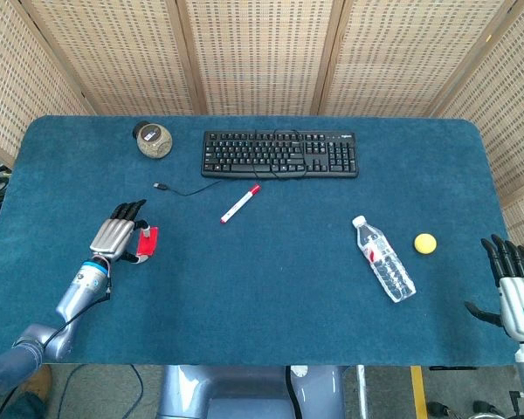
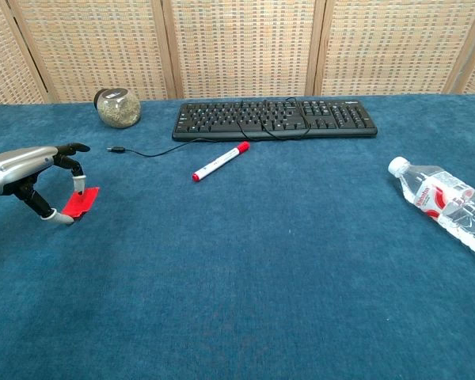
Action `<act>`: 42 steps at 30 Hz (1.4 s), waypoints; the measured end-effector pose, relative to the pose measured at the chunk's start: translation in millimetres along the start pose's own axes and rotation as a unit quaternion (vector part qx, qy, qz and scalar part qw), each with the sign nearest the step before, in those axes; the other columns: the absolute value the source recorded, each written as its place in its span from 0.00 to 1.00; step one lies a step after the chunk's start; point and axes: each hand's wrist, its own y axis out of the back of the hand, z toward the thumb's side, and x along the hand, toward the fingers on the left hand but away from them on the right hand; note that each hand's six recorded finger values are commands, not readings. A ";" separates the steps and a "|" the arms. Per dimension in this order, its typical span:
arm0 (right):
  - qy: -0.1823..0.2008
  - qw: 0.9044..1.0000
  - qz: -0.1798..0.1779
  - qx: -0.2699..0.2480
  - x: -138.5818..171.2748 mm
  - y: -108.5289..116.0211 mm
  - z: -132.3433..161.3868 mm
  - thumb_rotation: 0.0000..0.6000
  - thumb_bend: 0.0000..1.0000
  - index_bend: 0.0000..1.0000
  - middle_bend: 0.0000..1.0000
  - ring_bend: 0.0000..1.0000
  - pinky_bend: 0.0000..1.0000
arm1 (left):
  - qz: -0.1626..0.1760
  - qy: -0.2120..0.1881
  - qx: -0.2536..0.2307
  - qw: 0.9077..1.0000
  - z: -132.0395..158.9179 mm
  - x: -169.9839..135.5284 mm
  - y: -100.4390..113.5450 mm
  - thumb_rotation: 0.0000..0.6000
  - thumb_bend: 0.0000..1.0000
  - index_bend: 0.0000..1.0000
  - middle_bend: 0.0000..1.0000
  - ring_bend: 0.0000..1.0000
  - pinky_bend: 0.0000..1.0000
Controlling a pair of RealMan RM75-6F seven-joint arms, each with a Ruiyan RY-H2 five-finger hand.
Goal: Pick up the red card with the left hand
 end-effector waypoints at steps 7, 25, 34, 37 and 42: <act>0.001 1.000 0.001 -0.002 0.3 0.1 0.1 1.00 0.00 0.00 0.00 0.00 0.00 | -0.009 0.000 0.003 1.000 0.6 -0.7 -5.0 1.00 0.32 0.51 0.00 0.00 0.00; 0.003 1.000 0.004 -0.005 0.3 -0.4 0.5 1.00 0.00 0.00 0.00 0.00 0.00 | -0.022 0.000 0.010 1.000 2.2 -1.9 -7.8 1.00 0.45 0.53 0.00 0.00 0.00; 0.003 1.000 0.005 -0.007 0.1 -0.4 0.5 1.00 0.00 0.00 0.00 0.00 0.00 | -0.025 0.010 0.016 1.000 -0.8 0.0 -3.1 1.00 0.53 0.53 0.00 0.00 0.00; 0.003 1.000 0.006 -0.007 0.0 -0.5 0.6 1.00 0.00 0.00 0.00 0.00 0.00 | -0.032 0.014 0.017 0.999 -0.6 0.6 -3.7 1.00 0.52 0.53 0.00 0.00 0.00; 0.002 1.000 0.005 -0.008 0.2 -0.2 0.2 1.00 0.00 0.00 0.00 0.00 0.00 | -0.037 0.018 0.016 0.999 1.0 0.5 -4.2 1.00 0.52 0.54 0.00 0.00 0.00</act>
